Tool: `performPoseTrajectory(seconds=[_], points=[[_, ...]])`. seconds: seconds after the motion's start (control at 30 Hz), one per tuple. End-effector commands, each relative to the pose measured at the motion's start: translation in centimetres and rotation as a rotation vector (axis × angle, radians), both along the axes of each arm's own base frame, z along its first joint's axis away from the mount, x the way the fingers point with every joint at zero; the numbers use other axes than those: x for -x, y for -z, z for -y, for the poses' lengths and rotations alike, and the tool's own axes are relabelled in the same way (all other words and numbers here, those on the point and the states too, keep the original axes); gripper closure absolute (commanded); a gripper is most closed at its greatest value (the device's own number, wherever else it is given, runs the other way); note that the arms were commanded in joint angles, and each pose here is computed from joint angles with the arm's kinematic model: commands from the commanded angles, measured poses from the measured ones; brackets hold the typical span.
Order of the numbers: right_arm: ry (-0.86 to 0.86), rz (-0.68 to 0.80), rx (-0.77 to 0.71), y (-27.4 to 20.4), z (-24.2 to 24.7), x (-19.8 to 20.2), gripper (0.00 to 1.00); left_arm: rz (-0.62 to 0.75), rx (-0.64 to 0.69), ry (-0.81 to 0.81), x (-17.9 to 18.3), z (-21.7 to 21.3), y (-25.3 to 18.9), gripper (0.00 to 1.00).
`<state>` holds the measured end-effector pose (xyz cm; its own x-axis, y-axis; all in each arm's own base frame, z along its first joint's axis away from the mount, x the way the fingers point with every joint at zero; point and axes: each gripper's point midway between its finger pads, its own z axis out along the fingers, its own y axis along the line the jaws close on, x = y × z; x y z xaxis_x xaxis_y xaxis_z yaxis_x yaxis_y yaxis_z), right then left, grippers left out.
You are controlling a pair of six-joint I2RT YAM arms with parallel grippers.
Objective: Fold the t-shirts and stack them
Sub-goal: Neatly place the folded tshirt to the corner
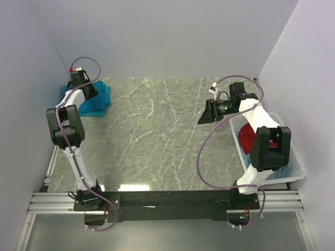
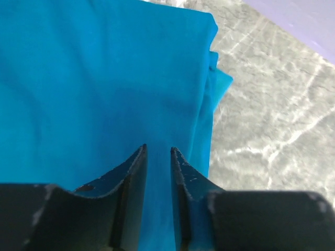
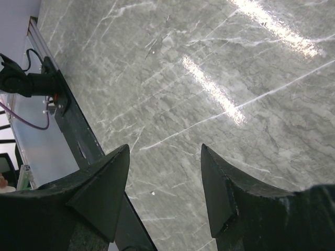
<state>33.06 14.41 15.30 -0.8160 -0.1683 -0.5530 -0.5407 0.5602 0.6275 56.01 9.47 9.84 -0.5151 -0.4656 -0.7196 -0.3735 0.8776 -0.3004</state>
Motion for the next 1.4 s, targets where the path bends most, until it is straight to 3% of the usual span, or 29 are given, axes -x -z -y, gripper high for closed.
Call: performPoseTrajectory(seconds=[0.0,0.23,0.53,0.83,1.37], points=[[-0.022,0.043,-0.010,-1.2,-0.3,-0.6,0.36,0.030,-0.018,-0.009,-2.1,-0.4,-1.1,0.68],[-0.025,0.036,-0.009,-1.0,-0.3,-0.6,0.36,0.060,-0.034,0.033,-4.5,1.2,-1.9,0.58],[-0.027,0.037,-0.009,-1.0,-0.3,-0.6,0.36,0.045,-0.064,0.058,-6.6,2.2,-0.7,0.54],[-0.030,0.033,-0.011,-0.9,-0.3,-0.6,0.36,0.011,-0.191,-0.016,-7.1,1.2,0.2,0.55],[-0.031,0.028,-0.008,-0.8,-0.3,-0.5,0.36,-0.016,-0.236,-0.017,-7.5,0.5,0.7,0.63]])
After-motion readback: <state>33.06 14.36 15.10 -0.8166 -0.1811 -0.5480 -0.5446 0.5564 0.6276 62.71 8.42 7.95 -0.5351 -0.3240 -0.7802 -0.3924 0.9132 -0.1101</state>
